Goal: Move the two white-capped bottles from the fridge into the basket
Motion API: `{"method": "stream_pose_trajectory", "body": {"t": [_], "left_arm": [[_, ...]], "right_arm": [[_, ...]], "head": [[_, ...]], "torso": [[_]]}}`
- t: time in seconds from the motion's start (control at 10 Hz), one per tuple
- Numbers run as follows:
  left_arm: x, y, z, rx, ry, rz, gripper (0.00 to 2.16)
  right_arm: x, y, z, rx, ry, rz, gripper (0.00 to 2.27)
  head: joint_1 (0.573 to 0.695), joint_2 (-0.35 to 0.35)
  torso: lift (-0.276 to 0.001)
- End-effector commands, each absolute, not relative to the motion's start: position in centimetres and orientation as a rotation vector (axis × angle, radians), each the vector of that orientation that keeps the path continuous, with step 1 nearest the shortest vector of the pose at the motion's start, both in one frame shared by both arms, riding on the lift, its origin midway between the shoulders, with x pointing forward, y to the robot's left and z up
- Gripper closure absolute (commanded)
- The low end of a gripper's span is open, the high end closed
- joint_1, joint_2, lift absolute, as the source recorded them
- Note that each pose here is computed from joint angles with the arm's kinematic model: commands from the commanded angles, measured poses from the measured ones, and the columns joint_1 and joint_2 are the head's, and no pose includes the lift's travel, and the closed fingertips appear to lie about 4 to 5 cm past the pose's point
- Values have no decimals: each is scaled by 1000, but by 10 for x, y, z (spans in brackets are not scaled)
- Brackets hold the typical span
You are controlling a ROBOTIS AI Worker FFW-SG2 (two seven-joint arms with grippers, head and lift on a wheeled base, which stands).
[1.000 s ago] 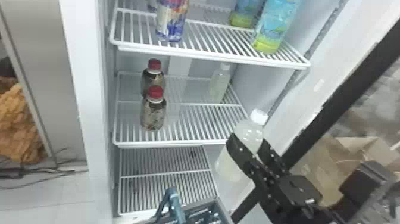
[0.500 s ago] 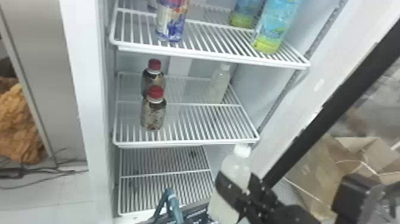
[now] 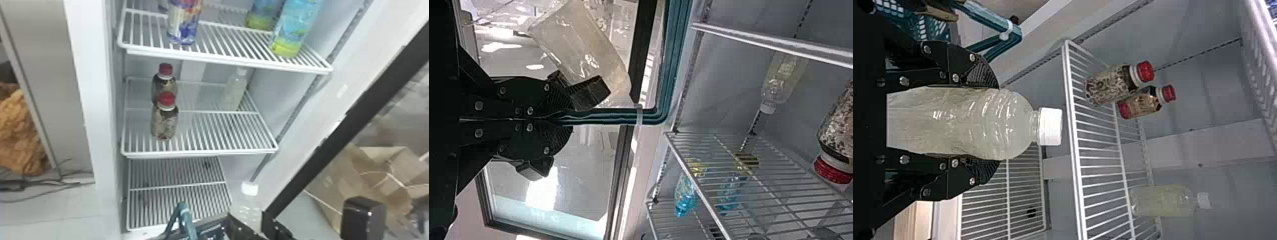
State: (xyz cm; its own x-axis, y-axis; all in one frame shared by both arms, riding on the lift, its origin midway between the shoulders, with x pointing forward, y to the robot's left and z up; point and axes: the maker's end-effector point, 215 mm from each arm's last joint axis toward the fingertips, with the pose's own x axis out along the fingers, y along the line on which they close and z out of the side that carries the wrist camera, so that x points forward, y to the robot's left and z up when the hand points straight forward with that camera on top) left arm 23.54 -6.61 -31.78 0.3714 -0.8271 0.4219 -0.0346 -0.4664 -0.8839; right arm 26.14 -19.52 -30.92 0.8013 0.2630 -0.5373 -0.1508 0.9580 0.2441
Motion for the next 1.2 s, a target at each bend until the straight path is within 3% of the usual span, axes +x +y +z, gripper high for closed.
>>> {"method": "stream_pose_trajectory", "body": {"t": [0.0, 0.2, 0.5, 0.9, 1.1], "left_arm": [[236, -66, -318, -1790, 755, -1184, 1124], [237, -65, -318, -1790, 752, -1181, 1124], [239, -63, -319, -1787, 743, -1174, 1124], [241, -60, -321, -1792, 733, -1161, 1124], [241, -59, -321, -1794, 732, -1159, 1124]], "right_arm": [[259, -196, -313, 191, 619, 223, 728], [255, -193, -319, 200, 642, 229, 665], [259, -200, -316, 181, 628, 211, 383], [298, -237, -288, 104, 457, 122, 303], [330, -254, -282, 102, 347, 94, 128]], "head": [[695, -350], [695, -350], [695, -350], [695, -350], [695, -350]], "torso": [[-260], [-260], [-260], [-260], [-260]]}}
